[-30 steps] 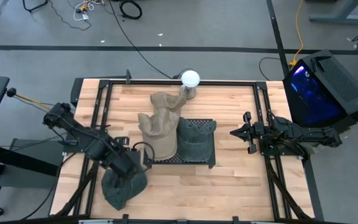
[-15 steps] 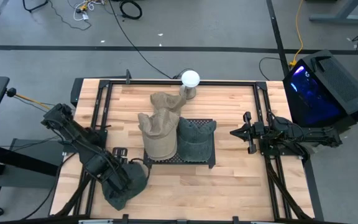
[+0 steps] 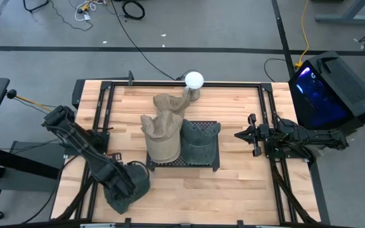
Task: Pick & Place hat
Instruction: Stack the black cap on the black cap on the shelf
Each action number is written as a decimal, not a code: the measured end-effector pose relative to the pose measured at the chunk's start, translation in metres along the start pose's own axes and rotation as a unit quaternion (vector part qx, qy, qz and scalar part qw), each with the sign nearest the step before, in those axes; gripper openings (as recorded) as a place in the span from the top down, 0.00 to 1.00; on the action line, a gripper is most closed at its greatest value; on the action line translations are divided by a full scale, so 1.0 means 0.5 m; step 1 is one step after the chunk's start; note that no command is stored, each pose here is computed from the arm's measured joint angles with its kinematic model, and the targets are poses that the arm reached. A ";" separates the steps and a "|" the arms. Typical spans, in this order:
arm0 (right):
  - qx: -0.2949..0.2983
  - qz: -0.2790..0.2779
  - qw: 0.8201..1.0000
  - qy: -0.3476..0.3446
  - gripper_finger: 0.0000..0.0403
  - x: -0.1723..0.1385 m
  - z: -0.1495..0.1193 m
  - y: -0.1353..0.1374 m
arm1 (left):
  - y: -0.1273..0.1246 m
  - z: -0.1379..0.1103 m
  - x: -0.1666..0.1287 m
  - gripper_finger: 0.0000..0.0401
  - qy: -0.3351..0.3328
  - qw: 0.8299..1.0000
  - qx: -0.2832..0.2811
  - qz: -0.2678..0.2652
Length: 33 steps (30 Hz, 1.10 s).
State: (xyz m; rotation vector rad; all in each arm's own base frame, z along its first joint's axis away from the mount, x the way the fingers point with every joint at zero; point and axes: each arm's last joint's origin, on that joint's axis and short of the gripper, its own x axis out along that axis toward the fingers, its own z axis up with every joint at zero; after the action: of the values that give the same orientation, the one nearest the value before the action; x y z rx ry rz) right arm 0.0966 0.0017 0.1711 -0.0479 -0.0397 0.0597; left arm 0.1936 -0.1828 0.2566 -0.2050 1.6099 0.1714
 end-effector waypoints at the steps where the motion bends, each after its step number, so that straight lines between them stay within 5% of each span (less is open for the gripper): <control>1: 0.000 0.000 1.000 0.000 0.96 0.000 0.000 0.000 | -0.002 0.001 0.005 0.45 0.001 1.000 -0.005 -0.007; 17: 0.000 0.000 1.000 0.000 0.96 0.000 0.000 0.000 | -0.008 0.006 0.071 0.45 -0.001 0.990 -0.135 -0.052; 33: 0.000 0.000 1.000 0.000 0.96 0.000 0.000 0.000 | -0.005 0.005 0.123 0.45 0.010 0.986 -0.147 -0.084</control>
State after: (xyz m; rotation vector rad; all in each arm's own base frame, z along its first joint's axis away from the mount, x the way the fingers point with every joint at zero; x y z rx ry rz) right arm 0.0966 0.0017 0.1711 -0.0479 -0.0400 0.0597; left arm 0.1937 -0.1864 0.1952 -0.5700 1.5737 0.2761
